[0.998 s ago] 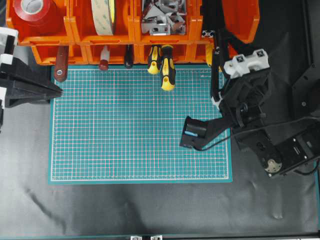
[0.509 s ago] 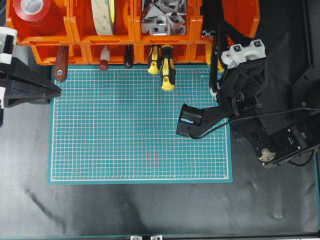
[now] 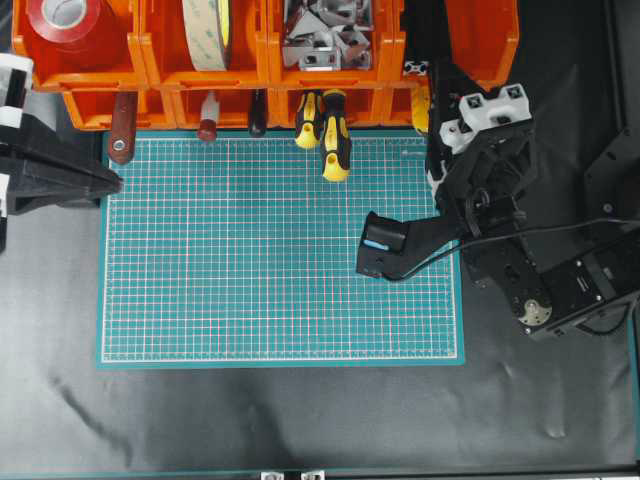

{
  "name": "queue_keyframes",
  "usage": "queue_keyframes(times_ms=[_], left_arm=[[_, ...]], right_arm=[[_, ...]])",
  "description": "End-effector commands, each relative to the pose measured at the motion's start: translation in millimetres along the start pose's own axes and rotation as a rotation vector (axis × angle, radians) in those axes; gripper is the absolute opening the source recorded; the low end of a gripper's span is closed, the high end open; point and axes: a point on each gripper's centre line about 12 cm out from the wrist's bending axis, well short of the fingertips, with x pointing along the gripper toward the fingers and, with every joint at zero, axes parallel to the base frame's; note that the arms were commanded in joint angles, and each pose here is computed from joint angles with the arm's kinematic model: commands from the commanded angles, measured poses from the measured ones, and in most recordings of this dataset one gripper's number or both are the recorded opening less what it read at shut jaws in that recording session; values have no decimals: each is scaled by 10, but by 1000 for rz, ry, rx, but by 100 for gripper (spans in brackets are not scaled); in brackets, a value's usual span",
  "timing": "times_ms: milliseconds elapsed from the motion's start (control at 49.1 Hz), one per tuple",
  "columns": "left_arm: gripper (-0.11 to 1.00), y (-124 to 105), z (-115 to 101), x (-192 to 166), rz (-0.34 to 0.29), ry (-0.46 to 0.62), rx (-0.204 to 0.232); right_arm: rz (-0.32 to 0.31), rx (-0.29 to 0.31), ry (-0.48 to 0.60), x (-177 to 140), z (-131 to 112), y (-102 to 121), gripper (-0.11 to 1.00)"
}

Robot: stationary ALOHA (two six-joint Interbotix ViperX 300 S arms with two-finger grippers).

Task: Pick frame from container rack with right arm.
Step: 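Pull the extrusion out of the rack and swing it over the mat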

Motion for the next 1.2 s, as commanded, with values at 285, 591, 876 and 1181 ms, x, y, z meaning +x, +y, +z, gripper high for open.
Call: queue_keyframes(times_ms=[285, 591, 876, 1181], left_arm=[[0, -14, 115, -68, -5, -43, 0], [0, -17, 165, -146, -8, -76, 0], [0, -15, 147, -143, -7, -64, 2], [0, -13, 115, -123, -5, -53, 3]], right_arm=[[-127, 72, -5, -540, -68, -375, 25], [-52, 109, -291, -1391, 294, -574, 25], [24, 26, -467, -1902, 624, -325, 25], [217, -270, -473, -1858, 610, 458, 25]])
